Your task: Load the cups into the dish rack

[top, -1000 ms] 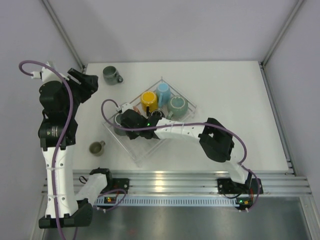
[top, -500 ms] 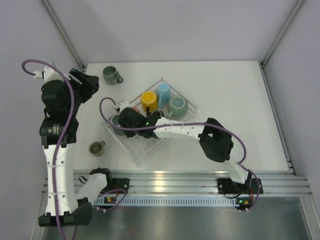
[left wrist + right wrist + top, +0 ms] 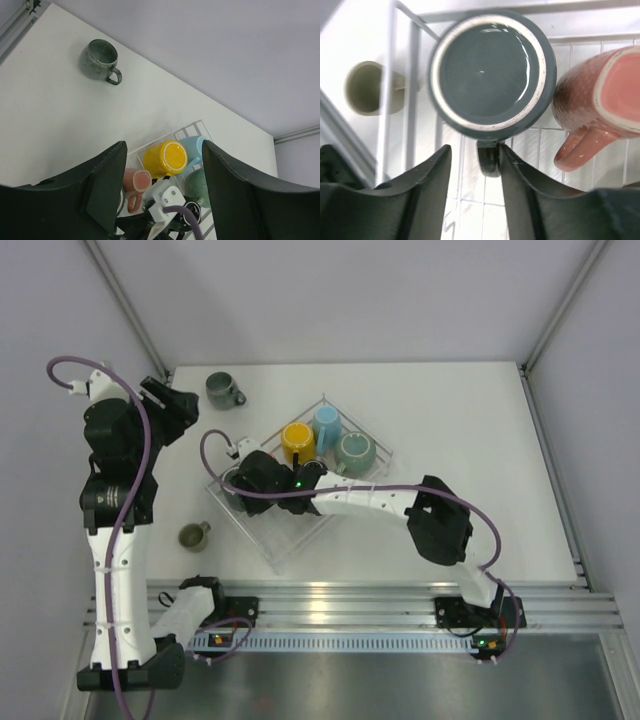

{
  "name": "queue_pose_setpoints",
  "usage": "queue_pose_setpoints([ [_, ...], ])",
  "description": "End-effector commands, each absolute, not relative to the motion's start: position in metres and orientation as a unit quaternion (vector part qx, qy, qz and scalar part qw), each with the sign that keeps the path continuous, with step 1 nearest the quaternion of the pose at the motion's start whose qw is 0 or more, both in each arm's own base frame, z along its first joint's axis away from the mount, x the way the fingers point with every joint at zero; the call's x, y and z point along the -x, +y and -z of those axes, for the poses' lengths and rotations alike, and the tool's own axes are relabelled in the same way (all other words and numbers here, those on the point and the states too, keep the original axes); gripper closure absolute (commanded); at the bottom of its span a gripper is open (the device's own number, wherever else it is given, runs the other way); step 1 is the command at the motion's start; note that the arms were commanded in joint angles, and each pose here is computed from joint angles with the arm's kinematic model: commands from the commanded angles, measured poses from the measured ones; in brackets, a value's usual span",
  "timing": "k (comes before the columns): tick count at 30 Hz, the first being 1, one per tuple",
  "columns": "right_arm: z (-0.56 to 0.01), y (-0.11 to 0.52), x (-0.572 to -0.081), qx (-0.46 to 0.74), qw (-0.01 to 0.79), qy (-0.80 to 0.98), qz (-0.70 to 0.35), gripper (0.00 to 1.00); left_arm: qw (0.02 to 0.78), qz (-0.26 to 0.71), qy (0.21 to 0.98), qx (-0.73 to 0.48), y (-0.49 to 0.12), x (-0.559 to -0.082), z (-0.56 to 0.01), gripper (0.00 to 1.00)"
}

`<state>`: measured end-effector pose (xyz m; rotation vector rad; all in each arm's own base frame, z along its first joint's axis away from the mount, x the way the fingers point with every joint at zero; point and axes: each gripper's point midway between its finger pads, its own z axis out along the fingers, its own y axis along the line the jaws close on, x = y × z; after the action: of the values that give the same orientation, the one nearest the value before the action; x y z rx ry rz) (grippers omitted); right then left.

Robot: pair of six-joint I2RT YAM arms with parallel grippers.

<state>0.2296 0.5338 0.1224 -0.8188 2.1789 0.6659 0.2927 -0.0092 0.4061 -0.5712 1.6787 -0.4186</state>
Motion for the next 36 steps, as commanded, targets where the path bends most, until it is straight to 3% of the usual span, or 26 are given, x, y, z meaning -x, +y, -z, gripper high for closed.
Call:
queue_pose_setpoints([
  [1,-0.217,0.538,-0.216,0.316,0.399,0.794,-0.333,0.55,0.616,0.161,0.734,0.236,-0.004,-0.3,-0.403,0.33],
  [9,-0.27,0.486,-0.204,0.317,0.42,0.78,-0.34,0.44,0.595,0.133,0.762,0.218,0.001,-0.335,-0.393,0.34],
  [12,-0.292,0.458,-0.193,0.31,0.433,0.771,-0.35,0.37,0.595,0.082,0.765,0.233,0.021,-0.351,-0.389,0.34],
  [15,-0.311,0.434,-0.181,0.296,0.444,0.758,-0.375,0.28,0.585,0.046,0.772,0.244,0.035,-0.376,-0.379,0.34],
  [16,-0.306,0.43,-0.176,0.296,0.441,0.755,-0.384,0.2,0.573,0.037,0.78,0.248,0.039,-0.391,-0.368,0.34],
  [25,-0.348,0.369,-0.153,0.273,0.479,0.721,-0.42,0.01,0.525,0.036,0.801,0.285,0.046,-0.478,-0.325,0.35],
  [36,-0.367,0.319,-0.153,0.228,0.532,0.701,-0.416,0.01,0.474,0.047,0.817,0.327,0.063,-0.566,-0.25,0.37],
])
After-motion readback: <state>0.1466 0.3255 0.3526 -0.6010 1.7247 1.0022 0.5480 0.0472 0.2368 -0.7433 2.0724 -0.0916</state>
